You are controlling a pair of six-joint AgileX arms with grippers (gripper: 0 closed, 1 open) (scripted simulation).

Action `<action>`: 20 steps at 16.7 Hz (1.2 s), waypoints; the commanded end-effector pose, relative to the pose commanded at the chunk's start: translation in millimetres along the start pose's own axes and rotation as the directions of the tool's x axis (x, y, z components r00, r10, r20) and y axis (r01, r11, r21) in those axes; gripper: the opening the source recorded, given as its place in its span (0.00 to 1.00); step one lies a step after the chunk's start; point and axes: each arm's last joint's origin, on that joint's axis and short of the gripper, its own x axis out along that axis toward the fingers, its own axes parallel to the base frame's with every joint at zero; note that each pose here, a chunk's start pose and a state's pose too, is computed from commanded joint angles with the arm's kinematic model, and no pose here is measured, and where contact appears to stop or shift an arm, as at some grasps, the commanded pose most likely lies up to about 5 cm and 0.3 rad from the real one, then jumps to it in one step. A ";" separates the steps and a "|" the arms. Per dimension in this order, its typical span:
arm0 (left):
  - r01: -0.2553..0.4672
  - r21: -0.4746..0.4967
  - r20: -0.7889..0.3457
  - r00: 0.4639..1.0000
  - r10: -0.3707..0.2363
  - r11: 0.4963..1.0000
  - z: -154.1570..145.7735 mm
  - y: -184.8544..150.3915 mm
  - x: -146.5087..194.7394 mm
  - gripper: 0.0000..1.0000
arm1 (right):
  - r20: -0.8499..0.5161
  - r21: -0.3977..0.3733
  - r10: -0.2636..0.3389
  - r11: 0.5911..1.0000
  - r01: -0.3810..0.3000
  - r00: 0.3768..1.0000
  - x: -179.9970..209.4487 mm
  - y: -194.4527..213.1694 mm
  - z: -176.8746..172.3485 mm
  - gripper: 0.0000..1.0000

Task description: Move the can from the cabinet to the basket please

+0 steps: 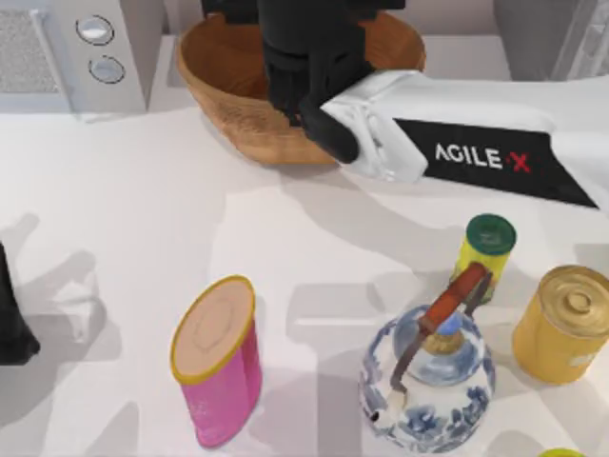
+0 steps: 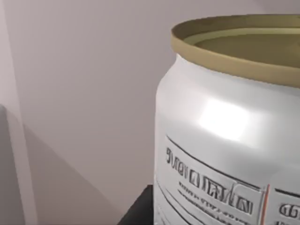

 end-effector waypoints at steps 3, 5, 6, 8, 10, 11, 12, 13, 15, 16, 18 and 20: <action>0.000 0.000 0.000 1.000 0.000 1.000 0.0 0.0 0.0 1.00 | 0.007 0.004 0.000 1.000 0.000 1.000 12.8 1.3 -2.9 0.00; 0.000 0.000 0.000 1.000 0.000 1.000 0.0 0.0 0.0 1.00 | 0.010 0.006 0.001 1.000 -0.001 1.000 18.0 1.7 -4.1 0.00; 0.000 0.000 0.000 1.000 0.000 1.000 0.0 0.0 0.0 1.00 | 0.010 0.007 0.001 1.000 -0.001 1.000 18.2 1.7 -4.1 0.00; 0.000 0.000 0.000 1.000 0.000 1.000 0.0 0.0 0.0 1.00 | 0.010 0.007 0.001 1.000 -0.001 1.000 18.2 1.7 -4.1 0.00; 0.000 0.000 0.000 1.000 0.000 1.000 0.0 0.0 0.0 1.00 | 0.010 0.007 0.001 1.000 -0.001 1.000 18.2 1.7 -4.1 0.15; 0.000 0.000 0.000 1.000 0.000 1.000 0.0 0.0 0.0 1.00 | 0.010 0.007 0.001 1.000 -0.001 1.000 18.2 1.7 -4.1 0.23; 0.000 0.000 0.000 1.000 0.000 1.000 0.0 0.0 0.0 1.00 | 0.010 0.007 0.001 1.000 -0.001 1.000 18.2 1.7 -4.1 0.30; 0.000 0.000 0.000 1.000 0.000 1.000 0.0 0.0 0.0 1.00 | 0.010 0.007 0.001 1.000 -0.001 1.000 18.2 1.7 -4.1 0.38; 0.000 0.000 0.000 1.000 0.000 1.000 0.0 0.0 0.0 1.00 | 0.010 0.007 0.001 1.000 -0.001 1.000 18.2 1.7 -4.1 0.53; 0.000 0.000 0.000 1.000 0.000 1.000 0.0 0.0 0.0 1.00 | 0.010 0.007 0.001 1.000 -0.001 1.000 18.2 1.7 -4.1 0.60; 0.000 0.000 0.000 1.000 0.000 1.000 0.0 0.0 0.0 1.00 | 0.010 0.007 0.001 1.000 -0.001 1.000 18.2 1.7 -4.1 0.75; 0.000 0.000 0.000 1.000 0.000 1.000 0.0 0.0 0.0 1.00 | 0.010 0.007 0.001 1.000 -0.001 1.000 18.2 1.7 -4.1 0.90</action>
